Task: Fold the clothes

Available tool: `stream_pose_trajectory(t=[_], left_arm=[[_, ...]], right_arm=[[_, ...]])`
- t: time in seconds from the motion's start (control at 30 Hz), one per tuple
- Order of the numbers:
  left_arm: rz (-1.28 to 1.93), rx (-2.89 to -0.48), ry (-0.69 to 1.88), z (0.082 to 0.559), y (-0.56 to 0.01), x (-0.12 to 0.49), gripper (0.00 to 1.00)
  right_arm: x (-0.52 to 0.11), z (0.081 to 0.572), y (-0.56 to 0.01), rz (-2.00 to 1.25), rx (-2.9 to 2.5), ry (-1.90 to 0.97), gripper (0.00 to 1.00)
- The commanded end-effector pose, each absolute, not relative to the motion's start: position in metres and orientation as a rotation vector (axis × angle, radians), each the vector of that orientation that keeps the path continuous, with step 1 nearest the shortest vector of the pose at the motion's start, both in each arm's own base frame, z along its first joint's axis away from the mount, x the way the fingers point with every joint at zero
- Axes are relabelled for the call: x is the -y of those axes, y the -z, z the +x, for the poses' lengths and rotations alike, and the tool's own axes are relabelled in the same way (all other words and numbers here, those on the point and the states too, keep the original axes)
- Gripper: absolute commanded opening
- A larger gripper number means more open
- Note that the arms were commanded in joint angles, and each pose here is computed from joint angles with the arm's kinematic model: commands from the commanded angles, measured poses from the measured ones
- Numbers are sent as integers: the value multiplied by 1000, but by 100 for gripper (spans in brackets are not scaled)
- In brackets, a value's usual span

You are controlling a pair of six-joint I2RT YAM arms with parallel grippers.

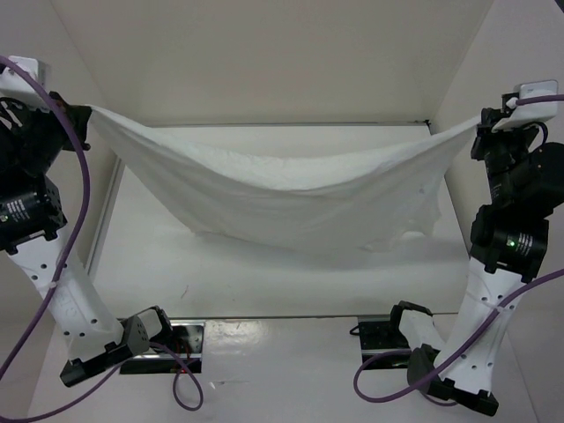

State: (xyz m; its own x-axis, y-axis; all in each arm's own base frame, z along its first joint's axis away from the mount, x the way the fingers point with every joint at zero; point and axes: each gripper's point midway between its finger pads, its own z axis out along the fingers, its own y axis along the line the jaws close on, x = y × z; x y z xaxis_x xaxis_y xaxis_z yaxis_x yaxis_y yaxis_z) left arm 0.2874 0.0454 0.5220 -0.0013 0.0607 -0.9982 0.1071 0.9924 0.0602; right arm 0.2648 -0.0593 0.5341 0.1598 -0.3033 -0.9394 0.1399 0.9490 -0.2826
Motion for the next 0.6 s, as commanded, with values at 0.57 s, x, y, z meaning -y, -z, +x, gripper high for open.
stream_pose_trajectory(t=[0.57], left_arm=[[27,-1384,-44,279,-613,-58,0]], right_arm=[[84,283,-577,-48,-1302,394,0]])
